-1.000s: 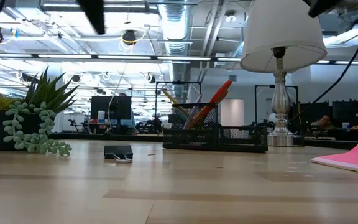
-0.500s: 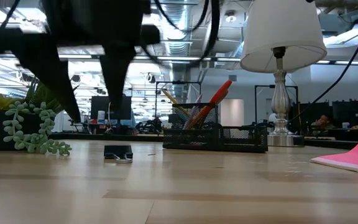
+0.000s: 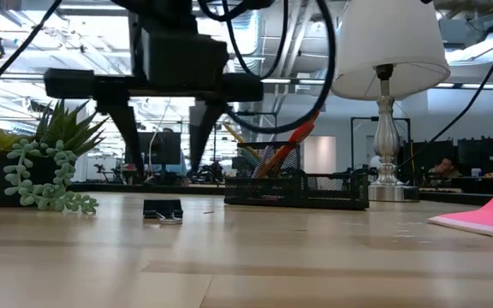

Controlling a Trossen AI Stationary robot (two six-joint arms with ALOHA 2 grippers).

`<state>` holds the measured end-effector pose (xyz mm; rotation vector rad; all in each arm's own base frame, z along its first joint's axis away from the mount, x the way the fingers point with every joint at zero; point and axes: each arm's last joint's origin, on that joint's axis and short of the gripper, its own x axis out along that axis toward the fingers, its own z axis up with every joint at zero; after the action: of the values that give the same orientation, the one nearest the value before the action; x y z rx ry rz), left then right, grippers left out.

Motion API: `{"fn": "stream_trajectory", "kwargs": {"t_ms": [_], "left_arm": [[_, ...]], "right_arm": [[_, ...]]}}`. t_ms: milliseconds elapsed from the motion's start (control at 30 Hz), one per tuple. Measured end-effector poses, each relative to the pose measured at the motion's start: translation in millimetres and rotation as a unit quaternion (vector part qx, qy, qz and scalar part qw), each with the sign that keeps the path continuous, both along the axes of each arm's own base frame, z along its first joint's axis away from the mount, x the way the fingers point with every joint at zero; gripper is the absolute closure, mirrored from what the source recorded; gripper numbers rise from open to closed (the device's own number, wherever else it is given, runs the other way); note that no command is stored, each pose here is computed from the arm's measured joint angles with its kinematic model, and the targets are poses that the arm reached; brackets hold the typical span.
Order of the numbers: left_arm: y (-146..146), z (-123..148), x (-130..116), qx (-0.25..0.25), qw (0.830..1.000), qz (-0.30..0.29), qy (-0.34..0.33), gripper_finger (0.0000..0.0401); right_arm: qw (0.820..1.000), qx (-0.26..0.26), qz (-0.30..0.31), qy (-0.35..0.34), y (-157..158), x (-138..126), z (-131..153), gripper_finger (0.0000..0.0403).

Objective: Pick and place office supplies into organizer
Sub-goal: Put the black binder clip into the lower left compartment of the black desk organizer

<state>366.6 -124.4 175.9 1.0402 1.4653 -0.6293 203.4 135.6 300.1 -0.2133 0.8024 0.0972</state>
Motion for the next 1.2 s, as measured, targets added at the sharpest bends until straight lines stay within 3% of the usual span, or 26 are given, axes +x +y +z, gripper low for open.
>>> {"fn": "stream_trajectory", "kwargs": {"t_ms": [267,700,900,1067,1200], "left_arm": [[-8.0,0.0,6.6,-0.031,0.999,-0.018,-0.035,0.0168],[-7.4,-0.1,2.7,-0.027,0.999,0.030,-0.027,0.0168],[-14.2,-16.4,3.1,-0.023,0.999,0.036,-0.008,0.0168],[-14.2,-30.2,5.6,0.016,0.999,0.051,-0.011,0.0168],[-14.5,-34.7,7.3,0.009,0.999,0.049,-0.004,0.0168]], "right_arm": [[1.000,-0.004,-0.001,0.000,-1.2,0.6,0.0,0.0403],[1.000,-0.002,-0.001,-0.001,-1.1,0.9,0.4,0.0403],[1.000,-0.002,-0.001,-0.001,-1.1,0.9,0.5,0.0403],[1.000,0.000,-0.003,-0.004,-1.7,2.0,1.0,0.0403],[1.000,-0.002,-0.003,-0.002,-1.9,1.7,0.7,0.0403]]}}
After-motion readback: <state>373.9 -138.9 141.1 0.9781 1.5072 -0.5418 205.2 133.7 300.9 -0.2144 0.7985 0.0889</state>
